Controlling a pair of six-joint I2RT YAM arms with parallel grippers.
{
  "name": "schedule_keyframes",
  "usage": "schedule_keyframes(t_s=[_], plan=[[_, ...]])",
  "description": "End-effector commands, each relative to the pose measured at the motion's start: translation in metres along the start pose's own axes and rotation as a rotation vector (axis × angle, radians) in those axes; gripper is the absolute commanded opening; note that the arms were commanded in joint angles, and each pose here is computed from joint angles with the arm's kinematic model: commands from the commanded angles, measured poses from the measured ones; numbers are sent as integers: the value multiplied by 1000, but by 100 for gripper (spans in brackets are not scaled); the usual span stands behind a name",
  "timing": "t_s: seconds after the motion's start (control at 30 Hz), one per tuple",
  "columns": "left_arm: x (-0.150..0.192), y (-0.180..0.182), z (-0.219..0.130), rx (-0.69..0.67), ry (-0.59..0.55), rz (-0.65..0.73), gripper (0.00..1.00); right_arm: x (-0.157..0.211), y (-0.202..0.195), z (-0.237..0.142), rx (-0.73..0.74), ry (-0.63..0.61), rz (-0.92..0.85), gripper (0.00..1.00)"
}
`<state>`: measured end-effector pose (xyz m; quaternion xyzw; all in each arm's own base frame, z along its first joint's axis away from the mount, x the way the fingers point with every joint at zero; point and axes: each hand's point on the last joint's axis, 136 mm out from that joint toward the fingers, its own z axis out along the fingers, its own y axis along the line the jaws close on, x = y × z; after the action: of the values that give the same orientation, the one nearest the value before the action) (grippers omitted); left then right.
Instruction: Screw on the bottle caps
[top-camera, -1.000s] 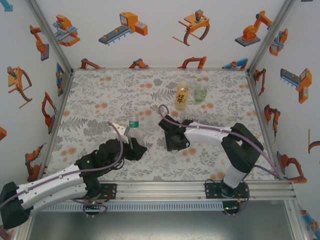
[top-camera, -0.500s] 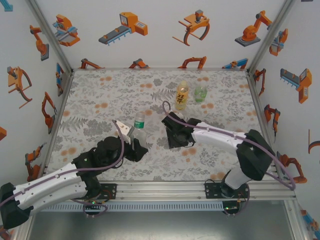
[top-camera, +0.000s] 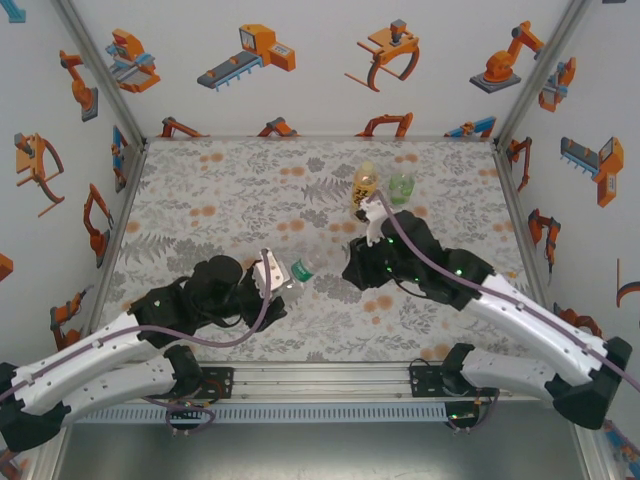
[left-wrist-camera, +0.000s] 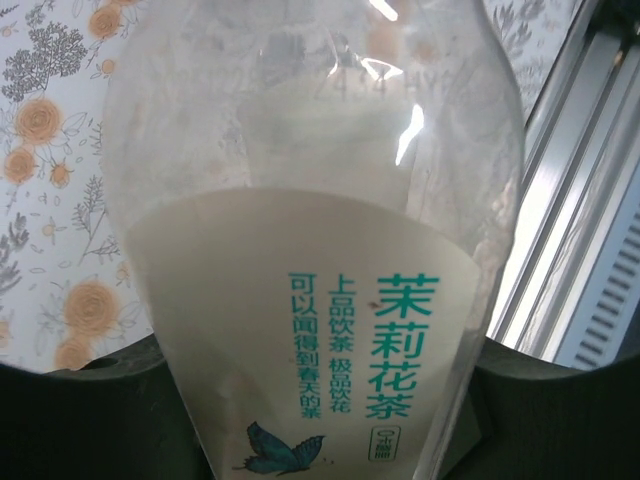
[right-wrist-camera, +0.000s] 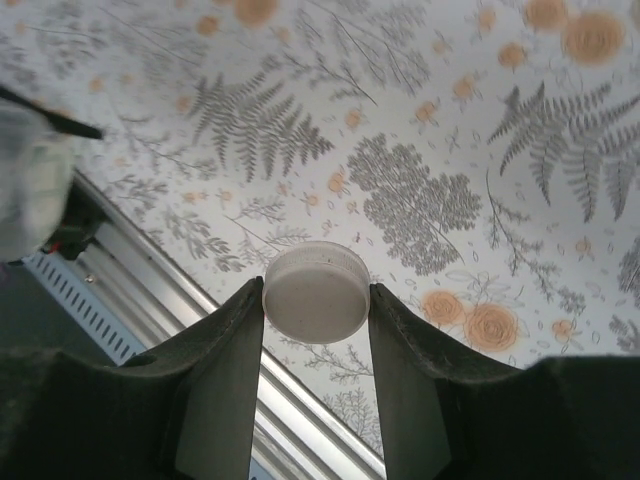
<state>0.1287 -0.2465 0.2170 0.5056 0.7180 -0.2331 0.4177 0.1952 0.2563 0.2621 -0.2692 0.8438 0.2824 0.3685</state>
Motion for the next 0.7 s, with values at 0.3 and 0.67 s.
schedule_keyframes(t_s=[0.3,0.67], plan=[[1,-30,-7,158,34,317,5,-25,91,-82,-507,-290,-378,21],[-2,-44,-1,225,63,354,5,-3,115,-83,-667,-272,-535,21]])
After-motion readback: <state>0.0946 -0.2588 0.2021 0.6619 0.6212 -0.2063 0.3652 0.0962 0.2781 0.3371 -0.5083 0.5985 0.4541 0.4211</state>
